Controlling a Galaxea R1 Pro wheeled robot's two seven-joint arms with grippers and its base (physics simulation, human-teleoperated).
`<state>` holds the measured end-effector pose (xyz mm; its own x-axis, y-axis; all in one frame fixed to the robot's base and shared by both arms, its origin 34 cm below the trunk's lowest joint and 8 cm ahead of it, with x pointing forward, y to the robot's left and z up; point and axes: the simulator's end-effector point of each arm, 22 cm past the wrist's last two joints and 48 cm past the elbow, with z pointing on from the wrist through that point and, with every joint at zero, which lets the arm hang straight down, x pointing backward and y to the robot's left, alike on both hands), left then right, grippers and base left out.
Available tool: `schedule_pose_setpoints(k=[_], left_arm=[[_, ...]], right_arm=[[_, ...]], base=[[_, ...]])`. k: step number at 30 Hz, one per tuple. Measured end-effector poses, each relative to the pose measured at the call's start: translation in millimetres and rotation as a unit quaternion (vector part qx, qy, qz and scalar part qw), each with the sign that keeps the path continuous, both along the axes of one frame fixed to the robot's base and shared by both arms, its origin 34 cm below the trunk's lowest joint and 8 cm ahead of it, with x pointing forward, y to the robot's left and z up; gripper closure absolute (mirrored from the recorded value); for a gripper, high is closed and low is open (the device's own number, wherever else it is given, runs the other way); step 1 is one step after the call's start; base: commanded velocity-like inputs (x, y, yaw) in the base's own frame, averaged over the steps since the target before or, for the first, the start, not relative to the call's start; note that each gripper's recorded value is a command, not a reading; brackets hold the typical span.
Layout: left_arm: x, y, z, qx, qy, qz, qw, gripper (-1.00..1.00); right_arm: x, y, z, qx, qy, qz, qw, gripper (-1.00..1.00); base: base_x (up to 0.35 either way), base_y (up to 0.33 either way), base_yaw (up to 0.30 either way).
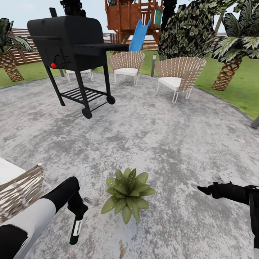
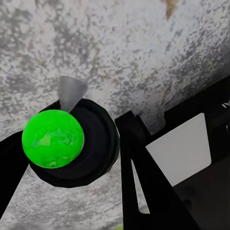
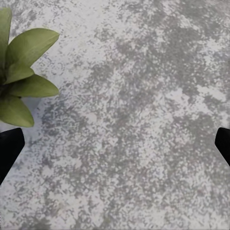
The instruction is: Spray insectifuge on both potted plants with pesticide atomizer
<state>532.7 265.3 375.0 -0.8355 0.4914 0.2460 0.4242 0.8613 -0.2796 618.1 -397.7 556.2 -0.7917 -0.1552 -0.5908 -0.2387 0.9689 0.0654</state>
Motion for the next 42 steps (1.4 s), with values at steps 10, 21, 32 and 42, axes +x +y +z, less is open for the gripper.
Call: schedule_pose_setpoints(k=[10,21,32,42], left_arm=[[-1.0,-0.6,-1.2,0.000,0.001,-0.002,1.0000,1.00],[-4.6,0.0,-5.8,0.001,0.008,-0.002,1.0000,1.00],[-8.1,0.2,-8.3,0.001,0.012,-0.003,0.9999,1.00],[-9.6,-4.3,-11.1,-0.002,0.015,-0.004,0.9999,1.00]], right_arm=[[-0.4,0.0,-1.0,0.001,0.001,0.000,1.0000,-1.00],[-0.9,0.3,-6.1,0.001,0.006,0.000,1.0000,-1.00],[-1.3,0.1,-7.2,0.001,0.008,-0.001,1.0000,-1.00],[-1.6,0.1,-11.0,0.000,0.011,0.000,0.9999,-1.00]], base=[[0.000,-0.104,0.027],[0.000,-0.015,0.142],[0.000,-0.089,0.018],[0.000,-0.116,0.118]])
